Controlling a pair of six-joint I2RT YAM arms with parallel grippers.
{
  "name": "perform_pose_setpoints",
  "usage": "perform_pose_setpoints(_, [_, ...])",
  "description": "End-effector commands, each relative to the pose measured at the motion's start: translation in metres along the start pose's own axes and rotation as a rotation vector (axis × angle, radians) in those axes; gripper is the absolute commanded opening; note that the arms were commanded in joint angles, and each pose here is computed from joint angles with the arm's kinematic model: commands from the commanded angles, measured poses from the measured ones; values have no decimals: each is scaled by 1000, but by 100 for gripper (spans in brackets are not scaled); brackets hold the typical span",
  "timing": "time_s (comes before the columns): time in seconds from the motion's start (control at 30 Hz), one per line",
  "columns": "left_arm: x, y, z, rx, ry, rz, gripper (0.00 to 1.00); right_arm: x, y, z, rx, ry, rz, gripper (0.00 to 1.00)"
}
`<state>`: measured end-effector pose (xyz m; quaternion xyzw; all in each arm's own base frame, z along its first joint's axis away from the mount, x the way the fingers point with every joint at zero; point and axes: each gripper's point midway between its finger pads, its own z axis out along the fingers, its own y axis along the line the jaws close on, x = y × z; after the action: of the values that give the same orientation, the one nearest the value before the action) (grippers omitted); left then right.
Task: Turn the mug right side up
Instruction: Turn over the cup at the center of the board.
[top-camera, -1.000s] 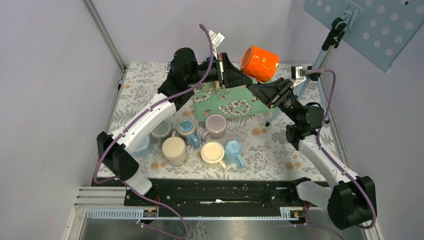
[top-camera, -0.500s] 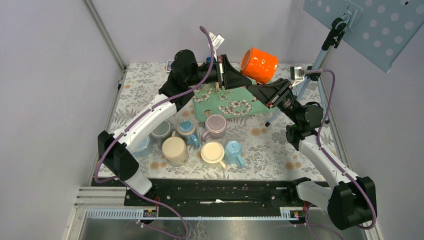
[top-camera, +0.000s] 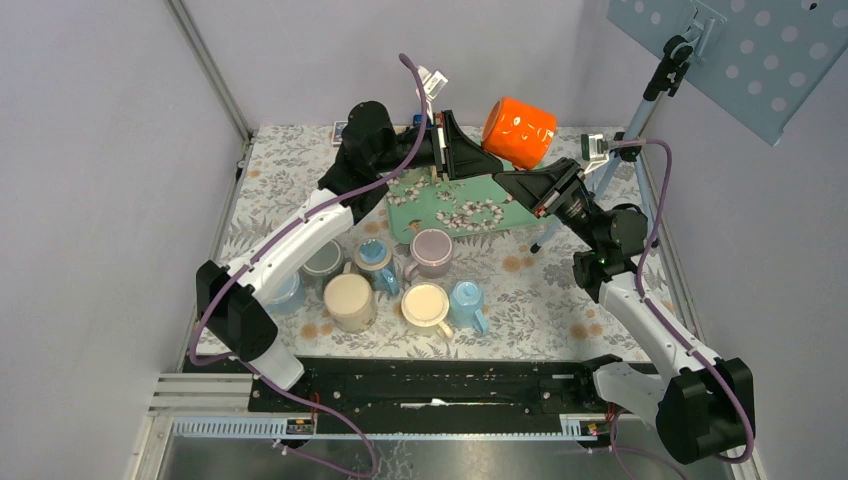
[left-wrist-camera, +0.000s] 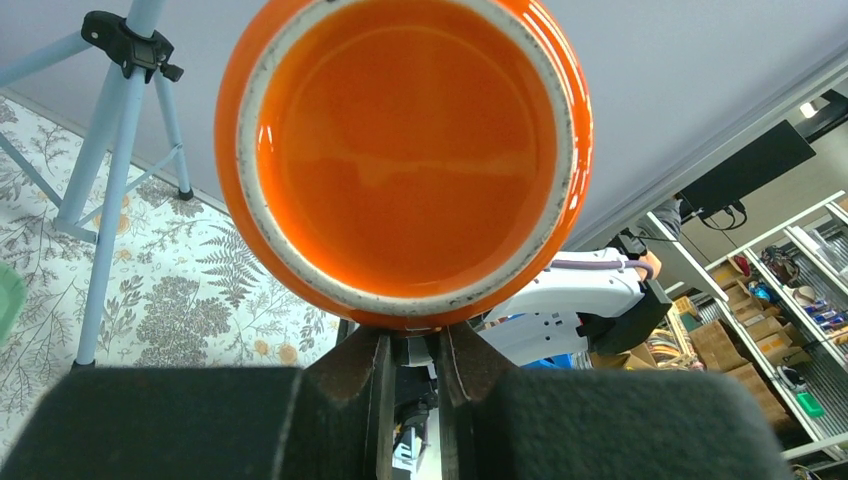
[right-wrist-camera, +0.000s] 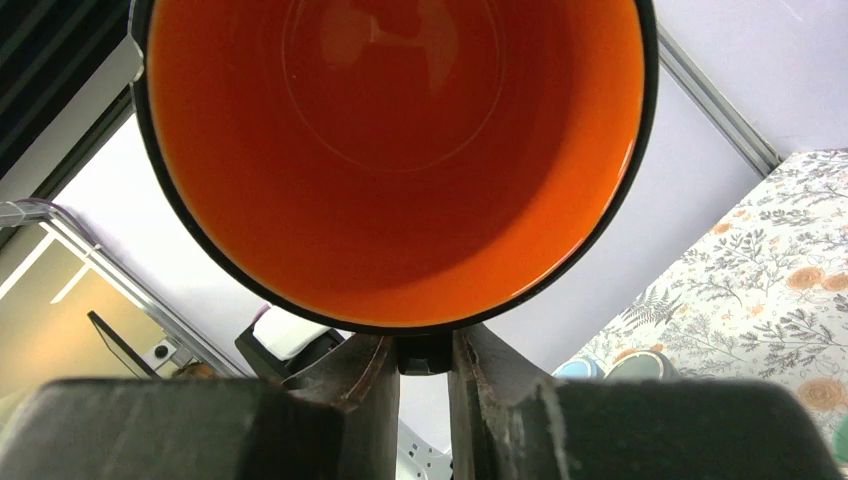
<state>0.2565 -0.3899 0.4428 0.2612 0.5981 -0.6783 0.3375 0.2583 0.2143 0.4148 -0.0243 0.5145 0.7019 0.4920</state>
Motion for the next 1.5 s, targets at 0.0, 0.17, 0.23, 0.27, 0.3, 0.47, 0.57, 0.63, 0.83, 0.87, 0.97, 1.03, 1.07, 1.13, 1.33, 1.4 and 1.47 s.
perform_pose_setpoints(0.0, [-15, -18, -4, 50, -50, 113, 0, -15, 25, 5, -46, -34, -106, 0])
perform_pose_setpoints(0.17, [-16, -10, -7, 31, -66, 105, 9, -16, 18, 5, 7, -34, -129, 0])
perform_pose_setpoints(0.23, [-17, -8, -9, 30, -75, 105, 14, -17, 14, 5, 37, -31, -147, 0])
perform_pose_setpoints(0.27, [-18, -6, -10, 26, -80, 105, 18, -18, 12, 6, 55, -30, -157, 0])
perform_pose_setpoints(0.3, [-18, -3, -11, 19, -83, 102, 21, -18, 7, 6, 81, -23, -163, 0])
perform_pose_setpoints(0.47, [-19, 10, -13, -1, -95, 91, 38, -20, -8, 4, 172, -19, -188, 0])
perform_pose_setpoints(0.57, [-16, 19, -14, -13, -94, 82, 48, -20, -18, 3, 217, -12, -192, 0])
perform_pose_setpoints(0.63, [-14, 25, -14, -19, -94, 77, 53, -20, -24, 4, 242, -6, -192, 0])
perform_pose_setpoints(0.83, [-2, 49, -16, -84, -76, 58, 73, -20, -42, 3, 321, 13, -196, 0])
perform_pose_setpoints(0.87, [1, 54, -17, -100, -71, 65, 77, -21, -45, 3, 336, 14, -198, 0])
perform_pose_setpoints(0.97, [8, 66, -23, -159, -65, 71, 84, -21, -56, 1, 387, 25, -209, 0])
perform_pose_setpoints(1.03, [12, 74, -27, -205, -60, 79, 88, -22, -64, 0, 419, 31, -214, 0])
perform_pose_setpoints(1.07, [15, 78, -29, -231, -57, 82, 90, -21, -69, -1, 439, 36, -210, 0])
perform_pose_setpoints(1.13, [18, 85, -34, -279, -56, 87, 94, -21, -78, -2, 473, 39, -211, 0])
perform_pose_setpoints(1.33, [27, 102, -53, -410, -59, 86, 99, -19, -110, -4, 572, 68, -196, 0])
perform_pose_setpoints(1.4, [28, 105, -60, -461, -64, 92, 99, -20, -120, -5, 605, 74, -194, 0])
perform_pose_setpoints(1.47, [28, 106, -67, -495, -63, 109, 99, -20, -132, -6, 644, 85, -195, 0])
